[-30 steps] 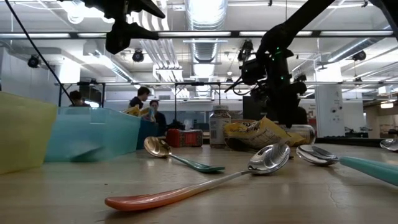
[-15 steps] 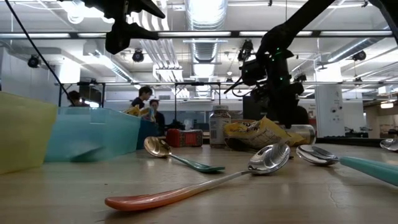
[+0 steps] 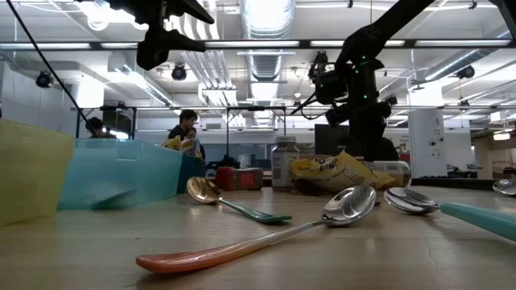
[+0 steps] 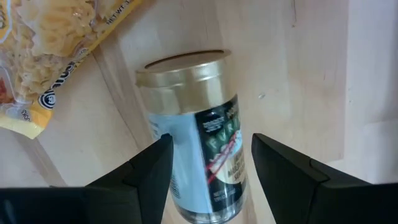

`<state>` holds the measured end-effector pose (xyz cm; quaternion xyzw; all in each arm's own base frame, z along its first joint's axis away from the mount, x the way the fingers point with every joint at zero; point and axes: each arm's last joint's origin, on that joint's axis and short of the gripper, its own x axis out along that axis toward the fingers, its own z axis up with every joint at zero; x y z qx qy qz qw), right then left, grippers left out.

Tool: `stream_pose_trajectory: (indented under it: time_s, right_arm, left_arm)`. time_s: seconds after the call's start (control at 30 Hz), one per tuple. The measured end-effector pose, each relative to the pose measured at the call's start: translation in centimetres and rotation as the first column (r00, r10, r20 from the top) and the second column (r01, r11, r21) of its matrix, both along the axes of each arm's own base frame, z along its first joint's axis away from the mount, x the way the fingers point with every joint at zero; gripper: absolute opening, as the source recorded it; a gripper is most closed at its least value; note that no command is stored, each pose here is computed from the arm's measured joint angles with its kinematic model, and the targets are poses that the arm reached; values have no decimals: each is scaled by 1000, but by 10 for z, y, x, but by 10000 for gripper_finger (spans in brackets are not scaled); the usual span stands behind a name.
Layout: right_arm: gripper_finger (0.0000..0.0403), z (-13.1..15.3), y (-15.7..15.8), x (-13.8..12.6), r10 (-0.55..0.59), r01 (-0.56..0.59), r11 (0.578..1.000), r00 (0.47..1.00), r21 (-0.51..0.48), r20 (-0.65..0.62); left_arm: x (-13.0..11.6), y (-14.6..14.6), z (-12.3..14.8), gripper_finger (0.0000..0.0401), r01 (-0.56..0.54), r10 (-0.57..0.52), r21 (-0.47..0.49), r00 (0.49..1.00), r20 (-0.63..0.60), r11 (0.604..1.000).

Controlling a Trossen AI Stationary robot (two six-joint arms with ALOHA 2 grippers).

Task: Pick & Place Food Item
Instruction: Put the golden seasoning bottle into the yellow bin

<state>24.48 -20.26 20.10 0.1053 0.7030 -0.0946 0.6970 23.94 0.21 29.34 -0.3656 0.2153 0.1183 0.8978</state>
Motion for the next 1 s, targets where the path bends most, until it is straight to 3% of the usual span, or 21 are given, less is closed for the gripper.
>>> stream_pose_trajectory:
  time_s: [0.63,0.77,1.0]
  right_arm:
    - [215,-11,7,-8,-15,19,999,998,50,-64]
    - [251,-12,7,-9,-15,18,999,997,47,-73]
    - [355,-14,7,-10,-28,31,999,997,43,-74]
  left_arm:
    - [0,0,0,214,2,-2,3,1000,-1,1000]
    - [0,0,0,214,5,-5,9,1000,-1,1000]
    - [0,0,0,214,5,-5,9,1000,-1,1000]
